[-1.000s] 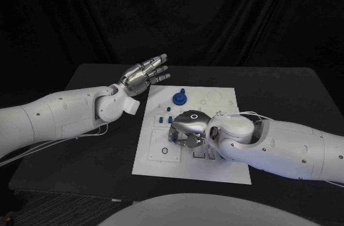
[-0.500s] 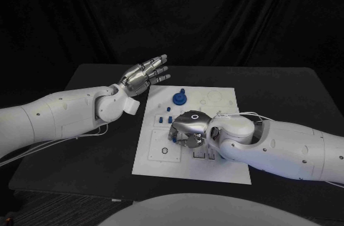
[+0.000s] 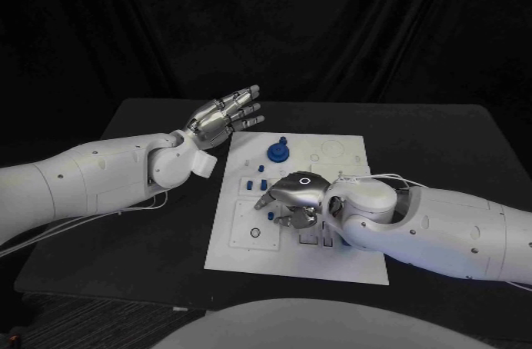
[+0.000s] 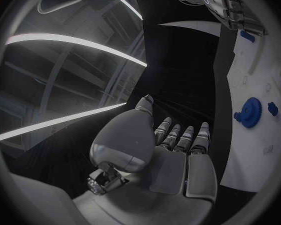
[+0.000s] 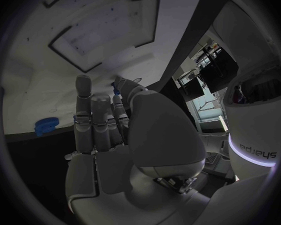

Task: Assemble the parts on the task board

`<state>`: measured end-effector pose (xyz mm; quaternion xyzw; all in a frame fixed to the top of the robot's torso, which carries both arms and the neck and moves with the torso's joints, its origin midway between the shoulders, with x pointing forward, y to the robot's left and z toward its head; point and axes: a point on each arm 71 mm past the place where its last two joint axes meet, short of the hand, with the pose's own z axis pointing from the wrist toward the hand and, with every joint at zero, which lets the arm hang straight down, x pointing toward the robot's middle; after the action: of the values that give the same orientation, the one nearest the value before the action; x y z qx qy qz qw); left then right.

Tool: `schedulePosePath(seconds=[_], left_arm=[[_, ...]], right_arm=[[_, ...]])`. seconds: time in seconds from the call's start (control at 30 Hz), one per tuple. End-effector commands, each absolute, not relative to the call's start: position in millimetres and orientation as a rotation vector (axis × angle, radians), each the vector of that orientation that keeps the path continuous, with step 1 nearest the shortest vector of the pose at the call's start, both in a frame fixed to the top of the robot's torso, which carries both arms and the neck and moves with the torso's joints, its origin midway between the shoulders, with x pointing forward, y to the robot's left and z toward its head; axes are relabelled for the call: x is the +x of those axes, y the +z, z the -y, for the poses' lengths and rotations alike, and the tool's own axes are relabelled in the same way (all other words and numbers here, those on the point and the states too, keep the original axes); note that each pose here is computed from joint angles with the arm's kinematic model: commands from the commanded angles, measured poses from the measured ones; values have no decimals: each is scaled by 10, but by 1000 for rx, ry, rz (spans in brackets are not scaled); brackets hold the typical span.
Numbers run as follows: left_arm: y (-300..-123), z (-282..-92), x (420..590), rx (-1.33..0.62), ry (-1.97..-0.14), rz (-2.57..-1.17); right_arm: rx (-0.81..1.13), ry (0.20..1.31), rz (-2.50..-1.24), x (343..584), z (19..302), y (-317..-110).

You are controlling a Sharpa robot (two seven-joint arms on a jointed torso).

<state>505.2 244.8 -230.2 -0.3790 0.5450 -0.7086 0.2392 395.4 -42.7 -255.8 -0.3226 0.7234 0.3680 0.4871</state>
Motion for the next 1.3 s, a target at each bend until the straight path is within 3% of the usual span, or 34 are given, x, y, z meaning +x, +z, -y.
schedulePosePath(seconds=[0.03, 0.33, 0.57, 0.7, 1.0, 1.3], left_arm=[[-2302, -2434, 5046, -1041, -1964, -1488], [-2305, -2460, 5035, -1045, -1961, -1489], [-2298, -2479, 5031, -1042, -1960, -1474], [-2284, -2494, 5027, -1031, -1970, -1435], [-2291, -2563, 4998, -1022, -1970, -1368], [-2313, -2577, 4982, -1027, -1968, -1367]], right_arm=[[-758, 887, -1747, 3952, 464, -2558], [-705, 914, -1632, 3972, 676, -2329], [-660, 838, -1542, 4114, 1095, -1929], [-619, 772, -1532, 4201, 1354, -1829], [-545, 655, -1629, 4346, 1769, -1909], [-551, 634, -1708, 4358, 1839, -2084]])
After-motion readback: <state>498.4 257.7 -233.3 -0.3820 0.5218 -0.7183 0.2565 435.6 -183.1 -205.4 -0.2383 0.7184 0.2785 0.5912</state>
